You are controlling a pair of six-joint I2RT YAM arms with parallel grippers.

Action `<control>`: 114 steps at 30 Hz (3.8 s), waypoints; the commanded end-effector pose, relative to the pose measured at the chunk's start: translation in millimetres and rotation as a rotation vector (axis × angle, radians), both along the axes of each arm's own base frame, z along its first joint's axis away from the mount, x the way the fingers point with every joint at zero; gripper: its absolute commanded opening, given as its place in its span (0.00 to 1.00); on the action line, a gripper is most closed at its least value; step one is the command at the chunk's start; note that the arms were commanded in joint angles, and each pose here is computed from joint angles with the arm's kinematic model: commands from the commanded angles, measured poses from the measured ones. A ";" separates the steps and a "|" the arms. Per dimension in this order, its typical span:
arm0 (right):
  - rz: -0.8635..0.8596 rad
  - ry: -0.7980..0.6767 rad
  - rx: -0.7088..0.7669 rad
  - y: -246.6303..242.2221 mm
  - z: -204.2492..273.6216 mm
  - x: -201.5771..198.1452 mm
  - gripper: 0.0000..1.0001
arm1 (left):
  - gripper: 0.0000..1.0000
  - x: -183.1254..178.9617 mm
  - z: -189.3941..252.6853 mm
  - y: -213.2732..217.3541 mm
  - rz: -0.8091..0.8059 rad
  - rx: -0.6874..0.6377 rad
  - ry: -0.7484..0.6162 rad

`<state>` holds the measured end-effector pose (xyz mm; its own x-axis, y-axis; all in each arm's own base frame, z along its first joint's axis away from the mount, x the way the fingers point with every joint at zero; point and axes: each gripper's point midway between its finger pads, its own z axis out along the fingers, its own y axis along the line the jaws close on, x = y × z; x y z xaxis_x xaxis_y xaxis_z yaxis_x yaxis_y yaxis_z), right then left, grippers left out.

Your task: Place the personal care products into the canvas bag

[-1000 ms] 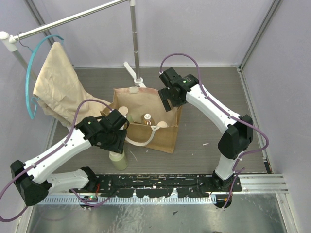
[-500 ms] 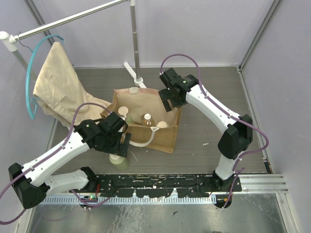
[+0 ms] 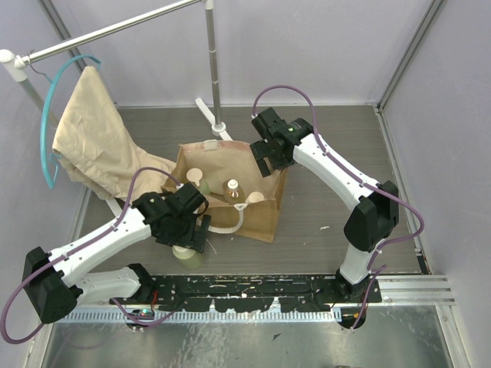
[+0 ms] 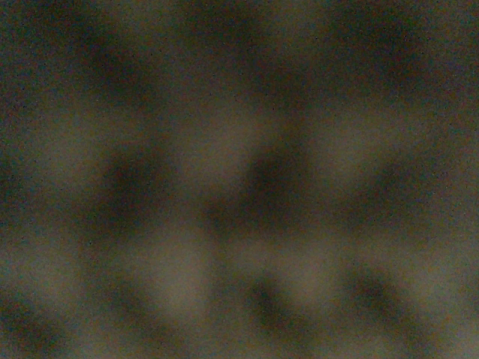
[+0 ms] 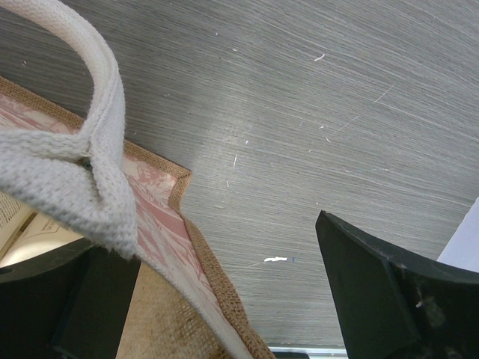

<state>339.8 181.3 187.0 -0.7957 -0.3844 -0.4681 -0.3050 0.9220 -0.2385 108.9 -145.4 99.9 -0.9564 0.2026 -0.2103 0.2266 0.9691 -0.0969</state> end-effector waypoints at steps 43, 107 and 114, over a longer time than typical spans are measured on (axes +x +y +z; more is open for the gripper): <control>0.023 -0.006 -0.007 4.9 1.0 10.2 1.00 | 0.19 32.9 222.2 -38.4 -0.107 -0.393 -0.426; 0.002 -0.012 0.006 -0.9 21.0 6.2 1.00 | 0.09 176.6 107.4 -73.7 -0.151 -0.122 -0.381; -0.001 -0.010 0.003 -2.2 21.5 5.1 1.00 | 0.09 186.0 75.6 -83.4 -0.174 -0.125 -0.339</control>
